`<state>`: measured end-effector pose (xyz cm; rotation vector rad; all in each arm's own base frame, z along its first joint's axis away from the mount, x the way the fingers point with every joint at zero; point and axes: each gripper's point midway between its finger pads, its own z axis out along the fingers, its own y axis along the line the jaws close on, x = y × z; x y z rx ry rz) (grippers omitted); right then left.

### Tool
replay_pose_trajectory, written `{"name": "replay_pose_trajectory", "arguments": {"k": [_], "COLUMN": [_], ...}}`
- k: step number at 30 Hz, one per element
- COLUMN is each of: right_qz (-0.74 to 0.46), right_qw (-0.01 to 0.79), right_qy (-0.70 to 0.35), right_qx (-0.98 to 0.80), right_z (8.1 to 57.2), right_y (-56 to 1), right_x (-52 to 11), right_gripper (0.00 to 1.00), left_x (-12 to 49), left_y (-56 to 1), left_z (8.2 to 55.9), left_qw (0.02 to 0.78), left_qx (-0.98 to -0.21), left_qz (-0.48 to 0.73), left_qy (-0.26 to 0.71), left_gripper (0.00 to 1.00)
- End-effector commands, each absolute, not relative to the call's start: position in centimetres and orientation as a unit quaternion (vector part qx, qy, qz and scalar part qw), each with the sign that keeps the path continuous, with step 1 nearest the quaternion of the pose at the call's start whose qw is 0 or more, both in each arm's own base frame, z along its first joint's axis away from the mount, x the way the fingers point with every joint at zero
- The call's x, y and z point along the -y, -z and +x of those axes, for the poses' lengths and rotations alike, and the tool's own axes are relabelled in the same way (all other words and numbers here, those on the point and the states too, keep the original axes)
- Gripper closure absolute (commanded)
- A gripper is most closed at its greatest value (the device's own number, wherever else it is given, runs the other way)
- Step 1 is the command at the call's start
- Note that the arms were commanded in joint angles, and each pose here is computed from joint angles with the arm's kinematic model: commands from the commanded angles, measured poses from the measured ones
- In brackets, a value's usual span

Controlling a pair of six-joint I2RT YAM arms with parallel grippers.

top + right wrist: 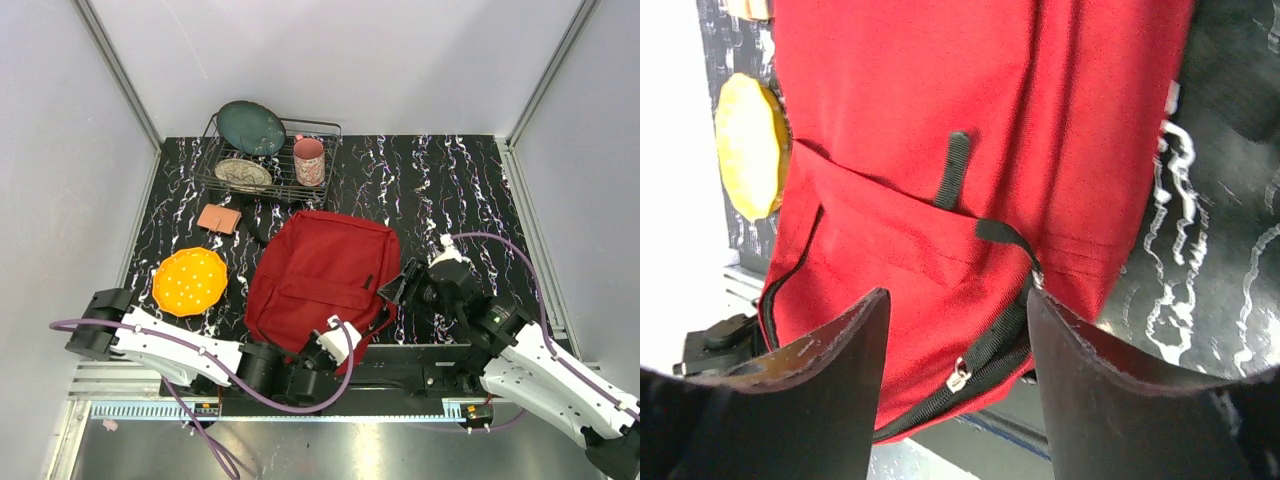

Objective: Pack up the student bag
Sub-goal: Zip the student bag at the center of the board.

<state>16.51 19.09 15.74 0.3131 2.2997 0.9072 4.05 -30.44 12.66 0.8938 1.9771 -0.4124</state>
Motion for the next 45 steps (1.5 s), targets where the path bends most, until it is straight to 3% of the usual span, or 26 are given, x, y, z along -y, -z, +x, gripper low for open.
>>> {"name": "replay_pose_trajectory", "arguments": {"k": [1, 5, 10, 15, 21, 27, 40, 45], "right_qz": [0.192, 0.17, 0.13, 0.114, 0.13, 0.137, 0.139, 0.132], "right_qw": [0.319, 0.314, 0.229, 0.197, 0.167, 0.14, 0.163, 0.153], "right_qy": [-0.285, -0.375, -0.424, -0.389, -0.278, -0.288, -0.333, -0.285], "right_qx": [-0.883, -0.856, -0.867, -0.893, -0.937, -0.937, -0.918, -0.937], "right_z": [16.2, 15.2, 13.1, 13.0, 12.2, 11.1, 12.0, 11.6], "right_y": [-15.4, -17.4, -16.1, -13.5, -8.9, -6.3, -7.1, -5.6], "right_x": [-15.8, -17.8, -20.9, -21.4, -18.6, -18.8, -20.2, -19.0], "right_gripper": [0.36, 0.44, 0.52, 0.53, 0.55, 0.57, 0.68, 0.71], "left_x": [32.7, 33.1, 33.7, 34.8, 35.6, 36.4, 36.7, 36.8], "left_y": [-13.6, -12.1, -11.2, -10.9, -8.0, -4.5, -2.8, -2.4], "left_z": [3.1, 2.6, 2.1, 1.6, 0.2, -1.8, -0.5, -0.2], "left_qw": [0.451, 0.438, 0.429, 0.425, 0.39, 0.337, 0.298, 0.292], "left_qx": [-0.792, -0.795, -0.796, -0.792, -0.793, -0.793, -0.813, -0.818], "left_qz": [0.363, 0.374, 0.377, 0.387, 0.427, 0.468, 0.446, 0.441], "left_qy": [0.193, 0.192, 0.2, 0.204, 0.191, 0.195, 0.228, 0.228], "left_gripper": [1.0, 1.0, 1.0, 1.0, 1.0, 0.85, 0.85, 0.85]}}
